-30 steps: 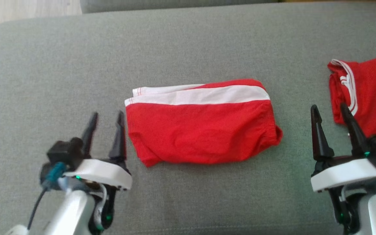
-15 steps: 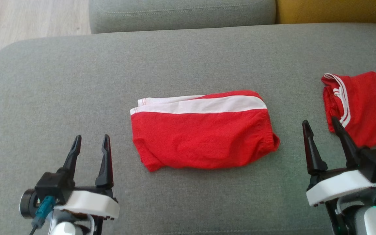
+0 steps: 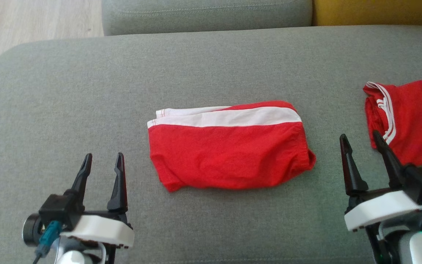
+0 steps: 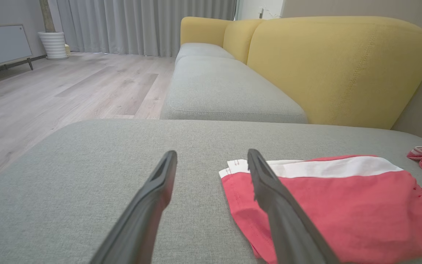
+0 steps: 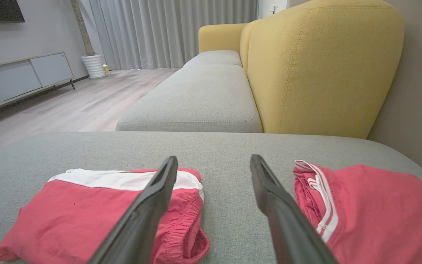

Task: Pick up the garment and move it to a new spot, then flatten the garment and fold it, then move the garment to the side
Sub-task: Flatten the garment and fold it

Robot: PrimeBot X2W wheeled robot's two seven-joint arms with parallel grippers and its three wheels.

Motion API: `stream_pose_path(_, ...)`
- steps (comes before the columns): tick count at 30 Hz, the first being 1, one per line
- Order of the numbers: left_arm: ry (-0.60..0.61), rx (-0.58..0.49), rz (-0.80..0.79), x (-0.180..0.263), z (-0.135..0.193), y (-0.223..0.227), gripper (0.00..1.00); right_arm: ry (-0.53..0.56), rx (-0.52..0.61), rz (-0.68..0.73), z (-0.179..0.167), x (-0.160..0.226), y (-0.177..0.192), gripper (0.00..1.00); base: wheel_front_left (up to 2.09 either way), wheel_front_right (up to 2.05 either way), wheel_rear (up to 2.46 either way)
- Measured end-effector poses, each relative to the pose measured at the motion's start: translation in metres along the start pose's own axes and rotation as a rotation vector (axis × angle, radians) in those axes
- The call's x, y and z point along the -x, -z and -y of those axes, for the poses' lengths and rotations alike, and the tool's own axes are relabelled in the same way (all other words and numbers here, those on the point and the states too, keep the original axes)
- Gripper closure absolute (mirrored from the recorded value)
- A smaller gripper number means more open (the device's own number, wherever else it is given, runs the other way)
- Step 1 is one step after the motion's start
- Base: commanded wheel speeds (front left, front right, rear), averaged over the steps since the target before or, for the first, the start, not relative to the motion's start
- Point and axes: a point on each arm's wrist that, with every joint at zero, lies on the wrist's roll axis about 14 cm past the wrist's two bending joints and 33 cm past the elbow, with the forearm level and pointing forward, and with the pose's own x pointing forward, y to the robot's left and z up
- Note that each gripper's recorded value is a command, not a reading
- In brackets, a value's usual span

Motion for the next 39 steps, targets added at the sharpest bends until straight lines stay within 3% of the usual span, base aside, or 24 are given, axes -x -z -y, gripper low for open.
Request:
stream_pose_path(5,-0.003,0.001,-0.013,0.000,-0.001,0.004,0.00,0.009,-0.006,-0.042,0.004,-0.003,0.013,0.00,0.00,0.00,0.00)
stream_pose_path(21,-0.004,0.029,-0.037,-0.031,-0.003,0.018,0.00,-0.079,-0.106,-0.430,-0.024,-0.052,0.139,0.00,0.00,0.00,0.00)
stream_pose_path(26,-0.011,0.029,-0.046,-0.034,-0.005,0.022,0.00,-0.100,-0.145,-0.472,-0.031,-0.062,0.149,0.00,0.00,0.00,0.00)
stream_pose_path(27,-0.010,0.029,-0.047,-0.034,-0.004,0.023,0.00,-0.105,-0.159,-0.479,-0.033,-0.064,0.149,0.45,0.00,0.00,0.00)
stream_pose_path(28,-0.009,0.032,-0.045,-0.035,-0.004,0.023,0.00,-0.111,-0.167,-0.479,-0.035,-0.066,0.148,0.80,0.00,0.00,0.00)
stream_pose_path(29,-0.008,0.033,-0.043,-0.036,-0.003,0.022,0.00,-0.117,-0.170,-0.486,-0.036,-0.066,0.148,1.00,0.00,0.00,0.00)
stream_pose_path(39,0.012,0.029,-0.024,-0.040,0.002,0.018,0.00,-0.113,-0.204,-0.470,-0.030,-0.063,0.141,1.00,0.00,0.00,0.00)
